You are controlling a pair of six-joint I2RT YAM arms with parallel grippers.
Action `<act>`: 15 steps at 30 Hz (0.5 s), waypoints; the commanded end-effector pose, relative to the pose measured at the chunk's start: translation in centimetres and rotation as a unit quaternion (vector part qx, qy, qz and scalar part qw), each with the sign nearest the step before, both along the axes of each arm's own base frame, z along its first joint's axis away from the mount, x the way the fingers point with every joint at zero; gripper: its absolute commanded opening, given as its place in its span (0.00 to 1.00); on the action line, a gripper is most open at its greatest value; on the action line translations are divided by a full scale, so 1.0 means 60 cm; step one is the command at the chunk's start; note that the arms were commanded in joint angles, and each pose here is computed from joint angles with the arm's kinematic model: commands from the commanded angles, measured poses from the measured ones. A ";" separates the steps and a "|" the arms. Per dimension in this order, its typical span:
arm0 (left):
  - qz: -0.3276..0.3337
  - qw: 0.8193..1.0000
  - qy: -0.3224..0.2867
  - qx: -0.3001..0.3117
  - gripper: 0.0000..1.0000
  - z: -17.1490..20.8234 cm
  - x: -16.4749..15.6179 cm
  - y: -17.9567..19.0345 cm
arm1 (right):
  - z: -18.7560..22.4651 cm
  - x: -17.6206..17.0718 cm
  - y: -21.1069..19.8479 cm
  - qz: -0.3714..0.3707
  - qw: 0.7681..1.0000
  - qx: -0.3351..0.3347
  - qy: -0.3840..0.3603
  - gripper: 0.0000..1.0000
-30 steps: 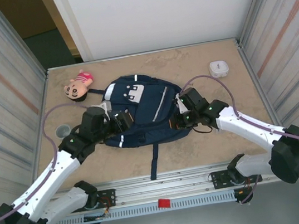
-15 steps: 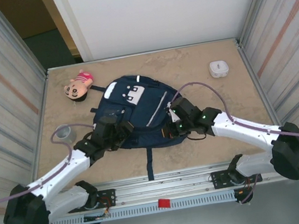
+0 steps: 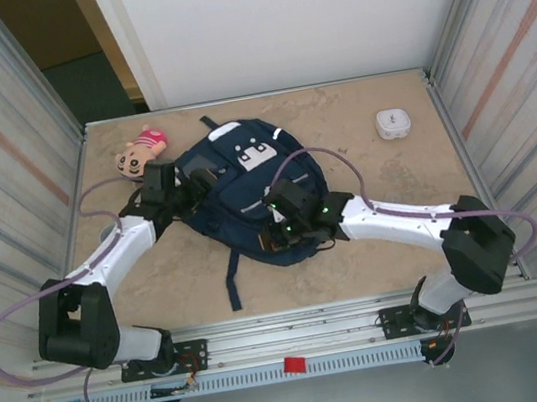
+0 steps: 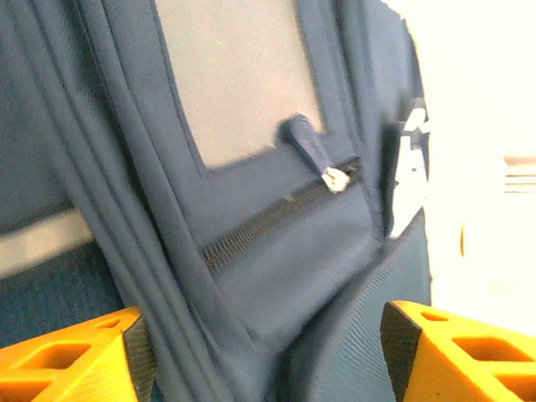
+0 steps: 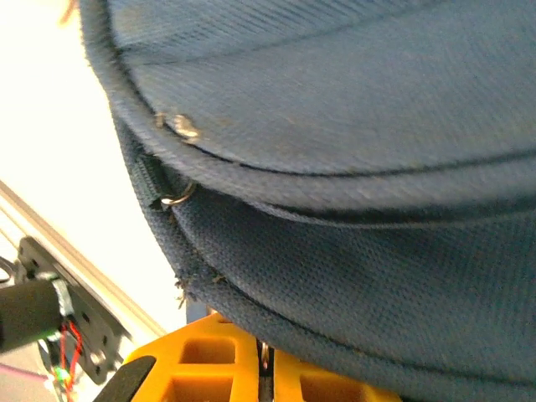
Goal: Pack the student bag
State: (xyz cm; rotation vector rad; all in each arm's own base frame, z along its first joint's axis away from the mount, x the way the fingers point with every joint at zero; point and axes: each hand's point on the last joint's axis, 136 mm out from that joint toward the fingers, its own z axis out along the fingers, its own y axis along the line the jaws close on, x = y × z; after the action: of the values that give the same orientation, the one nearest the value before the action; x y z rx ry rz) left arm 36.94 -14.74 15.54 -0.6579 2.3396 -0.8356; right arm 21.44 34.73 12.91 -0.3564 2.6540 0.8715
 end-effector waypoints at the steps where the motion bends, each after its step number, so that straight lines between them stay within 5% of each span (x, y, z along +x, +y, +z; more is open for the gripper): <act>1: -0.035 0.999 -0.002 -0.040 0.72 0.038 -0.037 -0.025 | 0.029 0.019 0.033 0.017 0.999 0.016 -0.031 0.00; 8: -0.007 0.995 0.045 -0.088 0.68 0.001 -0.138 -0.056 | 0.029 0.016 0.046 0.024 0.999 0.025 -0.022 0.00; 15: -0.035 0.990 0.068 -0.119 0.58 -0.030 -0.149 -0.121 | 0.030 0.009 0.048 0.030 0.999 0.028 -0.021 0.00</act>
State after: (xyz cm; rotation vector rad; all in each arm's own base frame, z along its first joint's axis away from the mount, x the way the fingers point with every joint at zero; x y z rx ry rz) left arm 27.19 -20.83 13.19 -0.7166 2.4557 -1.0822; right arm 22.16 36.30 13.04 -0.3863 2.6412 0.8817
